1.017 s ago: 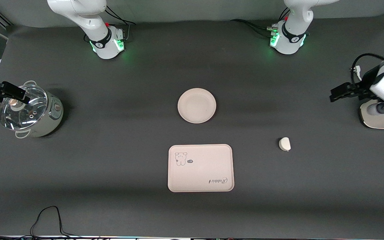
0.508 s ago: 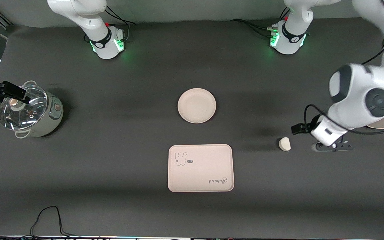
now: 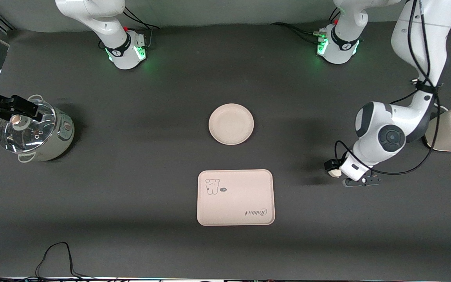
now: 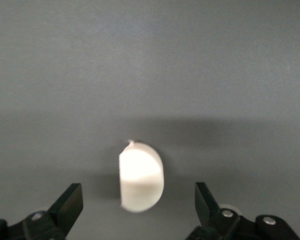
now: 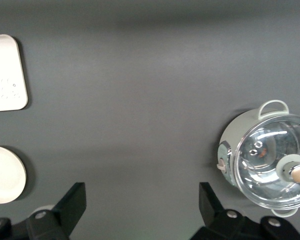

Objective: Place bun in plate and plate on tray
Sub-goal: 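Grasp the white bun with the left gripper and lift it, then carry the bun with the left gripper over the white plate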

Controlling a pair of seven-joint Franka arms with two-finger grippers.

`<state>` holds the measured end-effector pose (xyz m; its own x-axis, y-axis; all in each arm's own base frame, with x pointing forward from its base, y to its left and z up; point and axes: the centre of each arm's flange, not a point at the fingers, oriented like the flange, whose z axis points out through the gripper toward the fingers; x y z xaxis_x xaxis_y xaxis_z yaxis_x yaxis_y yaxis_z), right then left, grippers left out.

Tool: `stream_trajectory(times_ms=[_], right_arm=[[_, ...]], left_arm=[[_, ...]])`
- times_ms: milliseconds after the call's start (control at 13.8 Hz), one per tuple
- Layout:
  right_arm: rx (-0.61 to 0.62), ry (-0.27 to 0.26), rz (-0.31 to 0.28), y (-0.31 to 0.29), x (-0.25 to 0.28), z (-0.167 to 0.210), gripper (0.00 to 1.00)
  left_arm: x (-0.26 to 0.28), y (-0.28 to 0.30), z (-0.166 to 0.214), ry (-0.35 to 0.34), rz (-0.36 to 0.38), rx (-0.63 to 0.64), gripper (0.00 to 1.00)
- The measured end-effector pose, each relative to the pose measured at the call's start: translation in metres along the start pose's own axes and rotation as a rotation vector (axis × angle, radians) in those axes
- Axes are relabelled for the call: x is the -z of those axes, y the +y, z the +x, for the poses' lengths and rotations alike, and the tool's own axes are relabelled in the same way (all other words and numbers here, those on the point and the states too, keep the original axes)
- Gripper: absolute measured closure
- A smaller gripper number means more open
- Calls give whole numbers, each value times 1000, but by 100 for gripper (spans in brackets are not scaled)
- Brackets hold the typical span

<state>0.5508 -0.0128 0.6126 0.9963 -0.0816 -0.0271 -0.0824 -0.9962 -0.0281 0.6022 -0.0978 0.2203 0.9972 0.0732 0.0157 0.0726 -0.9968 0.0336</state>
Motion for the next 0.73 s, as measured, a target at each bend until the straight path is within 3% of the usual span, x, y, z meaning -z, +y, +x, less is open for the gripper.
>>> stream_trajectory(times_ms=[291,363,726], right_arm=[[30,-11,-4,-47,-4,-4,0],[32,-14,-5,-58,-7,-5,0],[23,-35,-11,-73,-18,-2,0]], left_arm=[[-34,1,-11,2,-13,12,2],[-37,-2,-11,5,-7,10,10],[-34,4,-15,-9,12,-12,68]])
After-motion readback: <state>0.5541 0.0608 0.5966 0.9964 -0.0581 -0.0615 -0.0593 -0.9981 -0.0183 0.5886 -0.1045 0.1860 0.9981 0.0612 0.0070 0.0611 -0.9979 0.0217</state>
